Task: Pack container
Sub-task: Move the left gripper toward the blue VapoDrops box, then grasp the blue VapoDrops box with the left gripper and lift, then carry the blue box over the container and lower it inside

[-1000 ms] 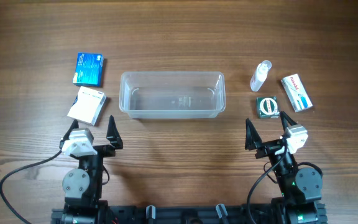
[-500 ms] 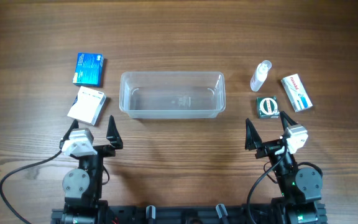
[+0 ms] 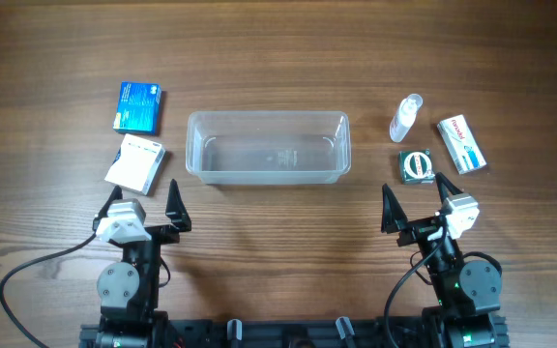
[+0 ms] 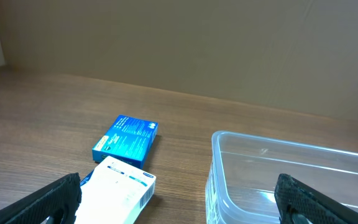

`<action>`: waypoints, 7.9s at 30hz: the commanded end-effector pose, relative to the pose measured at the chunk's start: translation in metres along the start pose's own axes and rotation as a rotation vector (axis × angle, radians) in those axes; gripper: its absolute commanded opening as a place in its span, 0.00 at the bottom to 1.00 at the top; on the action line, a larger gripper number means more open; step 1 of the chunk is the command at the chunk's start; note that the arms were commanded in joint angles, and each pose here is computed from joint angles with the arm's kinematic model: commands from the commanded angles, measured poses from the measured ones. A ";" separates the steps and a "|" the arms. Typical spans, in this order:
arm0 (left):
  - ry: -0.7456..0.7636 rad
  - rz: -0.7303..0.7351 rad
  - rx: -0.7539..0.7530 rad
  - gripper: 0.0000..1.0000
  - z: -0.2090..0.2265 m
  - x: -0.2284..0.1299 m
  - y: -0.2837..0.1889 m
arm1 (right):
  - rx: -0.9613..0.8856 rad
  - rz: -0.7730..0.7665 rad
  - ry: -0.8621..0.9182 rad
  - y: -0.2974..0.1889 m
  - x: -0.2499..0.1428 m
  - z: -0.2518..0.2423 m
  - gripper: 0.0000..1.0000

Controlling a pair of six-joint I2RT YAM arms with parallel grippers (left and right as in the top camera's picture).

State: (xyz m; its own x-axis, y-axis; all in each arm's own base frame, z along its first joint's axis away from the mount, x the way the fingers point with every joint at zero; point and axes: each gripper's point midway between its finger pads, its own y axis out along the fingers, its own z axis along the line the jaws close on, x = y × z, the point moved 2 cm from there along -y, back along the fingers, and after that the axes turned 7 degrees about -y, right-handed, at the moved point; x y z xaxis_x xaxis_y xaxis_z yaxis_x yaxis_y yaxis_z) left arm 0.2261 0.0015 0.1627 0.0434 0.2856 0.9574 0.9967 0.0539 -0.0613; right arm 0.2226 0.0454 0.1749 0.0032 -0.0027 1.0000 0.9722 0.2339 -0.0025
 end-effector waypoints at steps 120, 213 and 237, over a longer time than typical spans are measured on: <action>0.313 1.000 -0.098 1.00 0.069 -0.028 0.227 | 0.010 -0.005 -0.018 0.000 0.001 0.001 1.00; 0.098 1.098 0.142 0.60 -0.126 -0.069 0.136 | 0.010 -0.005 -0.018 0.000 0.001 0.001 1.00; 0.177 1.081 0.217 0.80 -0.091 -0.102 0.129 | 0.010 -0.005 -0.018 0.000 0.001 0.001 1.00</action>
State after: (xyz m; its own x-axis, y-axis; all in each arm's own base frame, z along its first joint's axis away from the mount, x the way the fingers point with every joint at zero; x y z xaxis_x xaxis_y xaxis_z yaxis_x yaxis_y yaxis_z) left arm 0.3546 -0.1144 0.0849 0.9106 0.1428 0.3878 0.3914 0.0032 -0.9202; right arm 0.2226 0.0455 0.1745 0.0047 -0.0025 1.0000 0.9722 0.2343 -0.0040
